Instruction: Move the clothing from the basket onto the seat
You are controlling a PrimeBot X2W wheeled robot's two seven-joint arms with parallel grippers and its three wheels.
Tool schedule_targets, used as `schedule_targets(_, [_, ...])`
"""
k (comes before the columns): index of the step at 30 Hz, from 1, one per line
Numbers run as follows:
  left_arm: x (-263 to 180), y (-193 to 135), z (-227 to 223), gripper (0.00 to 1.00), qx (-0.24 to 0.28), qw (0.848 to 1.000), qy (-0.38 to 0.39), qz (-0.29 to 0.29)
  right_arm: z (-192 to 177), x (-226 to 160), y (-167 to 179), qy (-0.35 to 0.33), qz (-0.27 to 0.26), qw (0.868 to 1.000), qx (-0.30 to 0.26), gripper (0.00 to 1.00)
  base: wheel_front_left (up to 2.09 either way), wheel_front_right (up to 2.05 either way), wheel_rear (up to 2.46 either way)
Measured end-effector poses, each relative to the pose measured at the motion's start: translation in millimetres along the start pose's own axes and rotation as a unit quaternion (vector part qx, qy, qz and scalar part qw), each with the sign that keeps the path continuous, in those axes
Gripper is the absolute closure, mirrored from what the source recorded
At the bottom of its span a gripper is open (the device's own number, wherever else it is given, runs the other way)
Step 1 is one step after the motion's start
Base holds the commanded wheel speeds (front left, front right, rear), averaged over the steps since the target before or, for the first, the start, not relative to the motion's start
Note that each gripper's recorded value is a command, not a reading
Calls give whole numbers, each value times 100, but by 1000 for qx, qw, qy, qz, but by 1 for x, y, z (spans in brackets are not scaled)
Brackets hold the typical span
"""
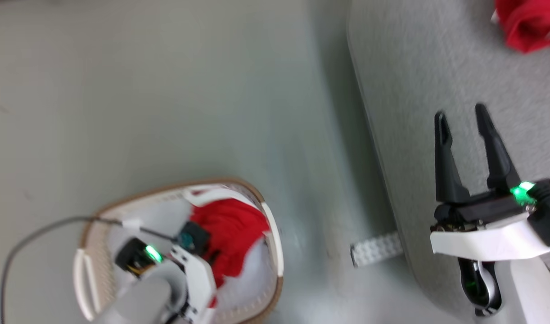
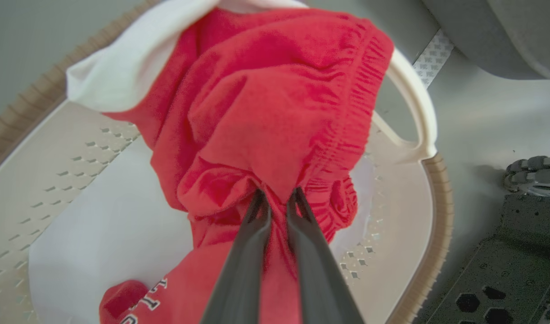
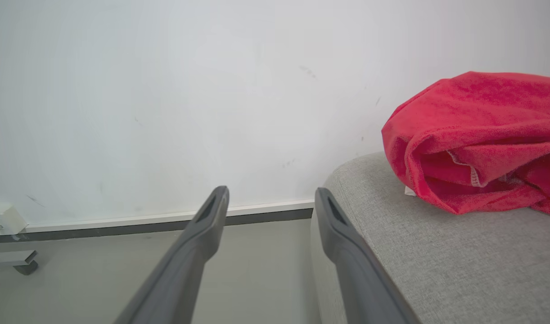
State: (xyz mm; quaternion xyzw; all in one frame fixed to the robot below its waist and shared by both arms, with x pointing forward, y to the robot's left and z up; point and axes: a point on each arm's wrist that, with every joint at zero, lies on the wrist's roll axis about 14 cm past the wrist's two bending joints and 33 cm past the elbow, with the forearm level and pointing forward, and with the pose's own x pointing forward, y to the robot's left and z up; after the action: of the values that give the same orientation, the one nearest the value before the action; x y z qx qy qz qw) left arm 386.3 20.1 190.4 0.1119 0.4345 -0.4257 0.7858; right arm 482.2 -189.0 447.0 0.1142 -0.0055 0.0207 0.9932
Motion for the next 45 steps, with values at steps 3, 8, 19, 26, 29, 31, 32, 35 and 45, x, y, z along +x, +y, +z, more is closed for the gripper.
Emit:
schedule_targets(3, [-21, -13, 20, 100, -12, 999, -43, 9, 19, -9, 8, -17, 6, 1000, 1, 0, 0, 0, 0])
schedule_targets(8, [-60, -22, 55, 100, -24, 992, -116, 37, 49, -25, 27, -46, 25, 999, -2, 0, 0, 0, 0])
schedule_targets(19, [-177, -22, 167, 100, -37, 932, -346, 103, 74, -63, 67, -67, 77, 995, 9, 0, 0, 0, 0])
schedule_targets(26, [-270, -25, 214, 100, -3, 870, -469, 153, 89, -75, 97, -83, 125, 989, 9, 0, 0, 0, 0])
schedule_targets(29, [-303, -28, 226, 100, 9, 846, -506, 171, 90, -78, 112, -81, 147, 986, 15, 0, 0, 0, 0])
schedule_targets(31, [-322, -31, 233, 100, 15, 833, -524, 178, 86, -81, 121, -76, 159, 984, 17, 0, 0, 0, 0])
schedule_targets(32, [-331, -31, 236, 100, 17, 827, -532, 181, 85, -82, 126, -72, 165, 983, 18, 0, 0, 0, 0])
schedule_targets(35, [-343, -34, 237, 100, 16, 820, -541, 186, 81, -84, 130, -66, 170, 983, 21, 0, 0, 0, 0])
schedule_targets(45, [-345, -46, 232, 100, 4, 821, -542, 179, 77, -89, 141, -59, 191, 980, 18, 0, 0, 0, 0])
